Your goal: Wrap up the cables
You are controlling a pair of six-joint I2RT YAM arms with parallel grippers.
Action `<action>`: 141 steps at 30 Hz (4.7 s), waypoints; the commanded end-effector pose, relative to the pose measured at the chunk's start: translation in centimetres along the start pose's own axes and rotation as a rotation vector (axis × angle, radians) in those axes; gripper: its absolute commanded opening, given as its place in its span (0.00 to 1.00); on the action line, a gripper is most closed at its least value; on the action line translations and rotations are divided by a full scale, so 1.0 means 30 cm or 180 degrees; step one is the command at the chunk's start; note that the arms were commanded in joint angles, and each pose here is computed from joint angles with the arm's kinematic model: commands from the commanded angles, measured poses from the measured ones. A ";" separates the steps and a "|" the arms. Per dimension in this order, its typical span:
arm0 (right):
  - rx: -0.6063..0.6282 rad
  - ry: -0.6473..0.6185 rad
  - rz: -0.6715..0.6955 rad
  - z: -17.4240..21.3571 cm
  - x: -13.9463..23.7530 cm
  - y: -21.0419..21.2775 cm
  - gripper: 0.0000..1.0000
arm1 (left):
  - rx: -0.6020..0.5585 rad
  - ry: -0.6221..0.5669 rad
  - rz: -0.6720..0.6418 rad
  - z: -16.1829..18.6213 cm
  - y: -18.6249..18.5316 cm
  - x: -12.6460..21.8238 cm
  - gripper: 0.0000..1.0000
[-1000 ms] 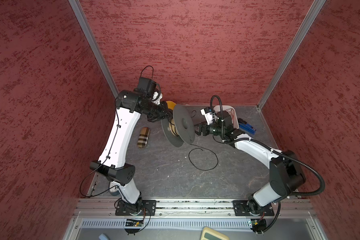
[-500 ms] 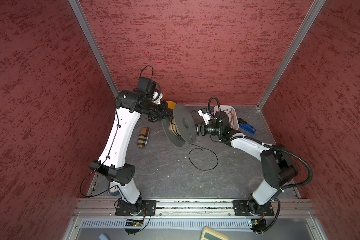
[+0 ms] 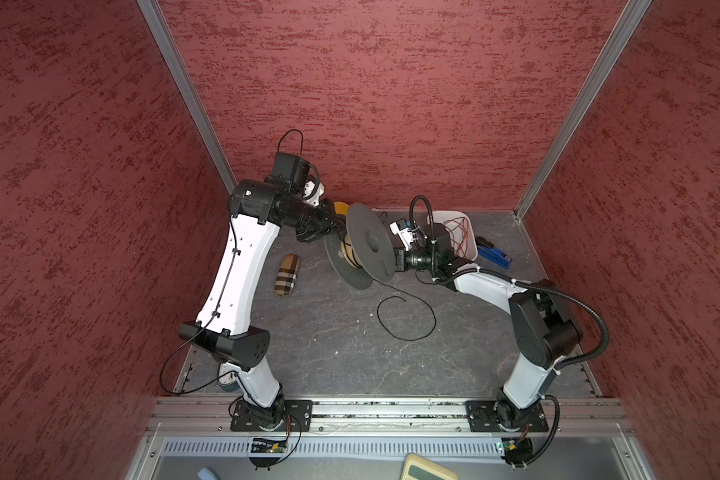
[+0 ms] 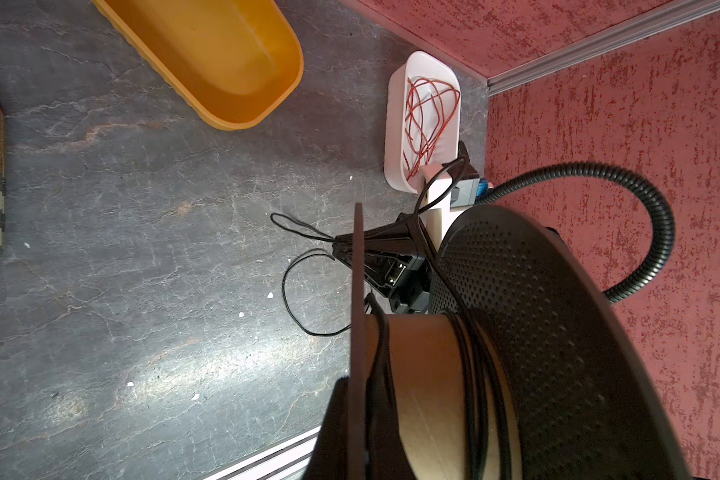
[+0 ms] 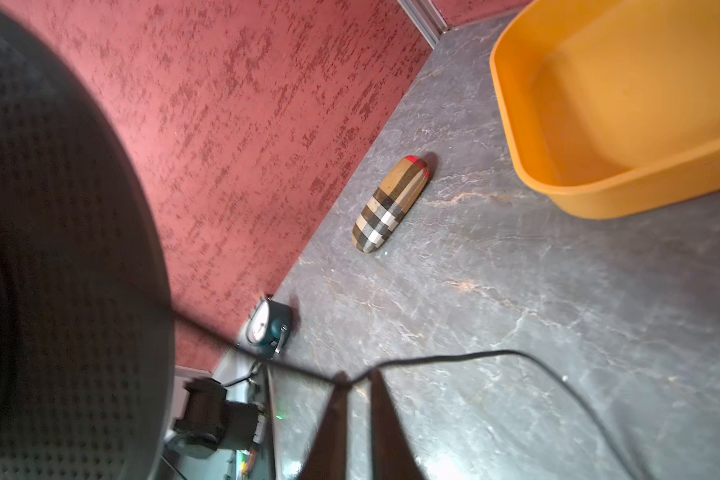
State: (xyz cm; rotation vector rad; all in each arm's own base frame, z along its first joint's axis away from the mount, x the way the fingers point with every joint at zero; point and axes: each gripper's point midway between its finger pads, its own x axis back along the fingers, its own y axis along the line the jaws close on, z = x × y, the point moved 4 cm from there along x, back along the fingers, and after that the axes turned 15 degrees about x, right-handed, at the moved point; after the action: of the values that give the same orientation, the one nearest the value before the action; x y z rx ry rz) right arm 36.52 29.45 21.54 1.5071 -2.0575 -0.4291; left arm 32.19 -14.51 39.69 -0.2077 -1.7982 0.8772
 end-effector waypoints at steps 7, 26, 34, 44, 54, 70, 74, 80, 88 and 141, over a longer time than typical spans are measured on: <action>0.0160 0.0466 0.0639 0.082 0.036 -0.069 0.00 | 0.0459 -0.0615 0.0265 -0.181 -0.005 0.103 0.00; 0.0611 -0.0360 0.0237 -0.084 0.036 0.040 0.99 | 0.0634 -0.0501 0.0396 -0.177 -0.003 0.087 0.00; 0.0336 -0.0526 -0.0278 -0.112 -0.089 0.019 0.98 | 0.0687 -0.0453 0.0427 -0.148 0.001 0.096 0.00; 0.0332 -0.0514 -0.0470 -0.118 -0.214 0.044 0.94 | 0.0723 -0.0374 0.0496 -0.125 0.000 0.094 0.00; -0.0037 -0.0713 -0.0579 -0.135 -0.273 0.020 0.51 | 0.0759 -0.0363 0.0515 -0.111 0.008 0.089 0.00; 0.0462 0.0287 0.0678 0.059 -0.072 0.026 0.00 | 0.1047 -0.1163 0.0235 -0.255 0.120 0.186 0.00; 0.0838 0.0665 0.0873 0.093 0.004 0.058 0.00 | 0.1159 -0.1384 0.0101 -0.300 0.154 0.191 0.00; 0.1387 0.1110 0.1156 0.129 0.090 0.079 0.00 | 0.1203 -0.1662 0.0001 -0.359 0.173 0.183 0.00; 0.1907 0.1069 0.1359 0.100 0.181 0.216 0.00 | 0.1135 -0.2080 -0.0351 -0.419 0.211 0.198 0.00; 0.3533 0.0012 0.0628 -0.175 -0.055 0.820 0.00 | 0.0239 -0.1528 -0.1901 -0.280 0.175 -0.157 0.00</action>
State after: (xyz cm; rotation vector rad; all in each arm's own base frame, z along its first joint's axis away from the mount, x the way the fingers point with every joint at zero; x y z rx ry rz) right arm 21.61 39.19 32.96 1.7364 -2.3170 0.9947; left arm 38.77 -9.57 33.15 0.5931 -1.9927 0.5539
